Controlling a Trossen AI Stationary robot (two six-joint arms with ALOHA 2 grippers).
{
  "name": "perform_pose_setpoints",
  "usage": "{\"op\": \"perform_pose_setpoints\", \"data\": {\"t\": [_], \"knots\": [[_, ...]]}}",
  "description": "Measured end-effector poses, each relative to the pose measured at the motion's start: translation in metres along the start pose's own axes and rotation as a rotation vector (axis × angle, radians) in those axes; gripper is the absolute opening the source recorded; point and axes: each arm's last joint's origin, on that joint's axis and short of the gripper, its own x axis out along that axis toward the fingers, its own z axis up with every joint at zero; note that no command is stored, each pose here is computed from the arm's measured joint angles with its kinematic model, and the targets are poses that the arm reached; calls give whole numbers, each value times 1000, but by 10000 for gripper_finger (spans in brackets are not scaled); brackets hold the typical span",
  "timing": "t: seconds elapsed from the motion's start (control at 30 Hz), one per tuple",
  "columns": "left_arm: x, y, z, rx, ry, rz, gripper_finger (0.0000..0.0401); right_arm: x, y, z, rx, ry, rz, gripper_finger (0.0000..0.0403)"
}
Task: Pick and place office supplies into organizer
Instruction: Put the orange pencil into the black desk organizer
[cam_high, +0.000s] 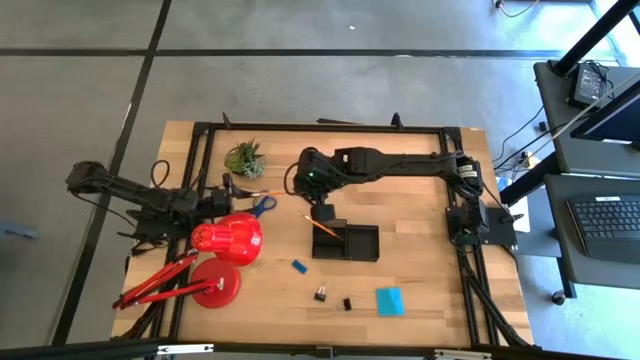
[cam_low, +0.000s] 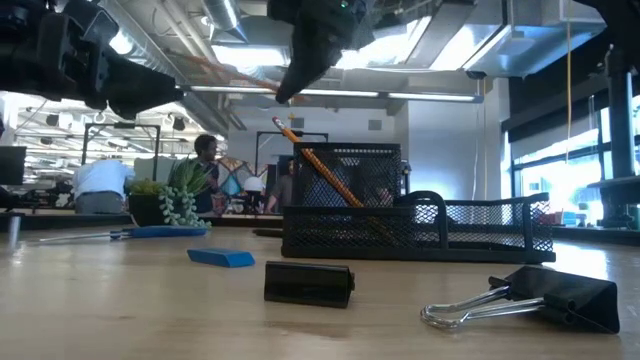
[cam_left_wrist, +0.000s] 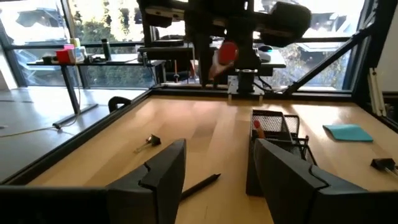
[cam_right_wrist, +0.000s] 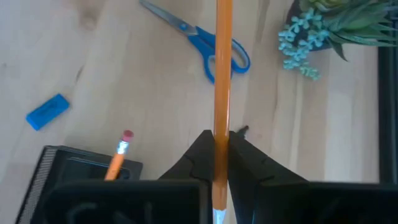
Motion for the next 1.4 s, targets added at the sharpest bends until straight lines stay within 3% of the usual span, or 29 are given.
{"op": "perform_pose_setpoints", "data": {"t": [0.3, 1.4], "knots": [[4, 0, 2, -12, -22, 73, 185, 0, 9, 3, 11, -15, 48, 29], [5, -4, 14, -50, -148, -50, 187, 0, 12, 3, 5, -12, 53, 30]]}}
